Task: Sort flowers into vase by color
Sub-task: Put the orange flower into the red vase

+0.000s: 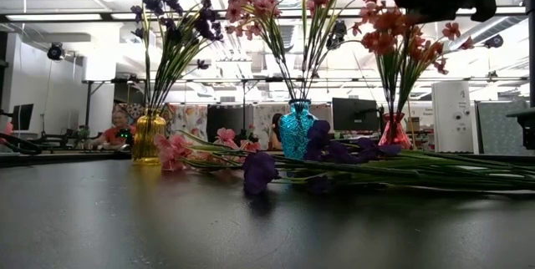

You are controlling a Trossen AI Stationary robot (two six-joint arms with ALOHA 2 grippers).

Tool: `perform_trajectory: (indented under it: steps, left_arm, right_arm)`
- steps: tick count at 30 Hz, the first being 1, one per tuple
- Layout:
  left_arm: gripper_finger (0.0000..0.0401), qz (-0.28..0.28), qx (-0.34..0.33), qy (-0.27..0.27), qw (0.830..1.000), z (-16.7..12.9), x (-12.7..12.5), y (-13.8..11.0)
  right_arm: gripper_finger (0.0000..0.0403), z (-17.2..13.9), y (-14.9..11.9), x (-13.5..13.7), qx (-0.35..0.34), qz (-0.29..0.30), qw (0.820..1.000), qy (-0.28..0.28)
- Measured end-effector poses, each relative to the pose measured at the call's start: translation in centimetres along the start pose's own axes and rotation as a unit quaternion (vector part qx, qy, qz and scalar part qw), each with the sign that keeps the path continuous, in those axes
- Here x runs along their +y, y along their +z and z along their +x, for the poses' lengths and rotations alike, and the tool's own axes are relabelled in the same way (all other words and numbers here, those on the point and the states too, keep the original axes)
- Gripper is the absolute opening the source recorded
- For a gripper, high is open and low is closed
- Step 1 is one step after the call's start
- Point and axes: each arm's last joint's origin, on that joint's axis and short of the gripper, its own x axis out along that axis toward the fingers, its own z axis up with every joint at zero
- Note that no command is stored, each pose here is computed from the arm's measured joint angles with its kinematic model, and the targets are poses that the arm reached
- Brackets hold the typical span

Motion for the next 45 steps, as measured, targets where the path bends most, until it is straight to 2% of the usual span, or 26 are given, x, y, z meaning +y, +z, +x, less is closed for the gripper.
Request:
perform_trajectory:
  steps: [16, 45]
  left_arm:
    - [0.0200, -0.005, -0.004, 0.002, 1.000, 0.0, 0.1, 0.1]
    - [0.0200, -0.010, -0.013, 0.003, 1.000, 0.0, 0.1, 0.3]
  right_arm:
    - [0.0013, 1.8, -0.6, 0.4, 0.029, -0.002, 0.999, -0.031]
    - [0.0013, 3.3, -0.9, 1.0, 0.039, 0.050, 0.996, -0.057]
